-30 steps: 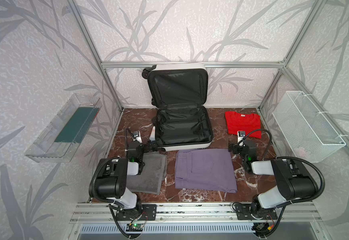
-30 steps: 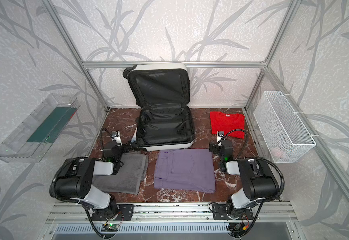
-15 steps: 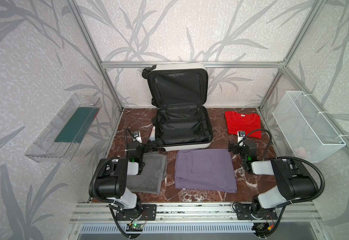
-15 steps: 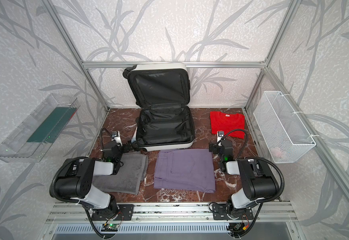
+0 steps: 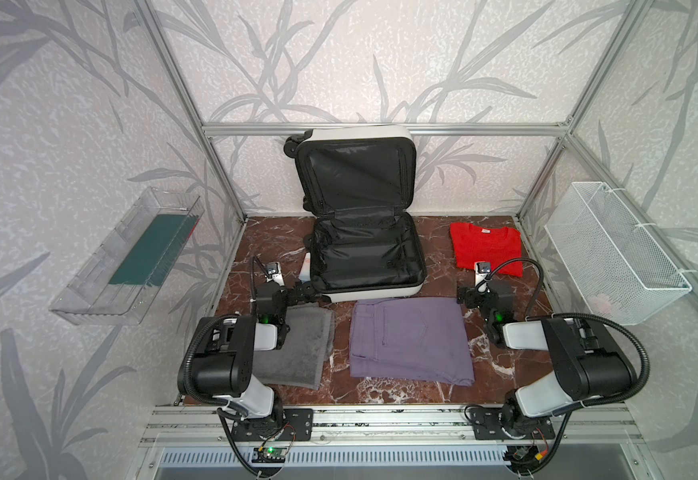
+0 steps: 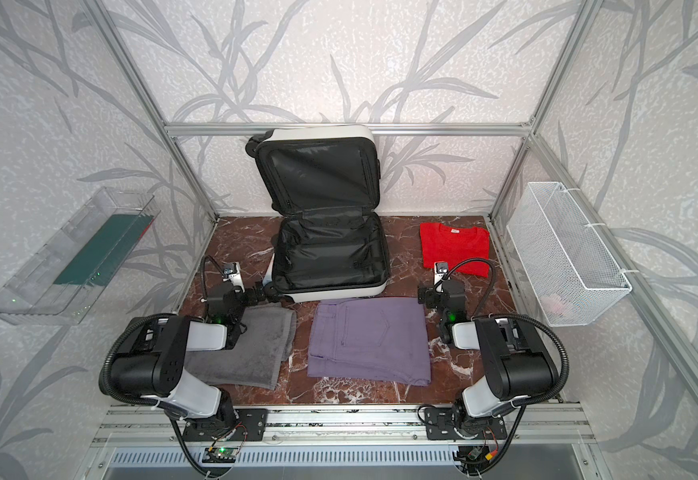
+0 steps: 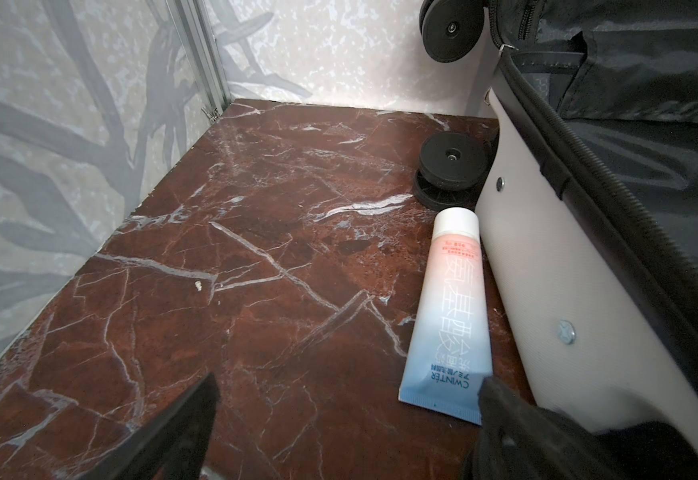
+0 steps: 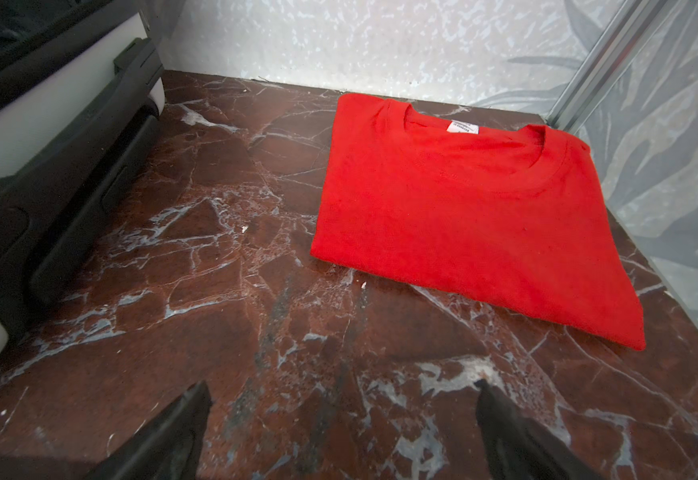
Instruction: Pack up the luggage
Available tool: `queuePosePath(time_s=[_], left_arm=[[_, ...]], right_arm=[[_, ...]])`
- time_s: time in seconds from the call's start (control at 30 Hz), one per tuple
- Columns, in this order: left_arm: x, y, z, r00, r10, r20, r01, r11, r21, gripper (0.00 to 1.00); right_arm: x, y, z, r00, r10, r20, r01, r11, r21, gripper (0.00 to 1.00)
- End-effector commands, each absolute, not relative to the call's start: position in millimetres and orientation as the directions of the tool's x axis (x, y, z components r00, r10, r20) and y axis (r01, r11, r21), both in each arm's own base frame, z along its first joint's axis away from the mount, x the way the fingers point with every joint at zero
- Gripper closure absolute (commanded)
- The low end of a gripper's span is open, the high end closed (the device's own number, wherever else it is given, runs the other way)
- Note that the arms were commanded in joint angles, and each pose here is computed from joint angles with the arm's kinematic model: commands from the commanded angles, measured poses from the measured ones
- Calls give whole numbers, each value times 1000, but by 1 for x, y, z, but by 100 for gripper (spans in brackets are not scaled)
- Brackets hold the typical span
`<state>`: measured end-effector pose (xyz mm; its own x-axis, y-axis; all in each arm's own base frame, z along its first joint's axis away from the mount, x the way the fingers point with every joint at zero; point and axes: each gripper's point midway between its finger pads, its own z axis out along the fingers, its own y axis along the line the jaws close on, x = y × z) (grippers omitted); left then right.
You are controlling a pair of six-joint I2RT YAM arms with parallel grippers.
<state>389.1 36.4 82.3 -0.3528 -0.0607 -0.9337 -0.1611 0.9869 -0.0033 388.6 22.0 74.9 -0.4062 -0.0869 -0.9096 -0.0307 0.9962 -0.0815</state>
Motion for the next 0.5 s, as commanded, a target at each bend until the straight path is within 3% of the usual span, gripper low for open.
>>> queuePosePath(time_s=[0.0, 0.37, 0.47], left_arm=[[396, 37, 93, -321, -53, -946, -160, 987, -1, 1], [396, 37, 94, -319, -53, -946, -159, 987, -1, 1], [397, 38, 97, -310, -51, -949, -164, 987, 0, 1]], right_arm=[[397, 24, 91, -358, -83, -930, -32, 997, -76, 1], [400, 28, 102, -320, -92, -943, -51, 996, -80, 1], [397, 27, 116, -379, -101, -920, -37, 995, -94, 1]])
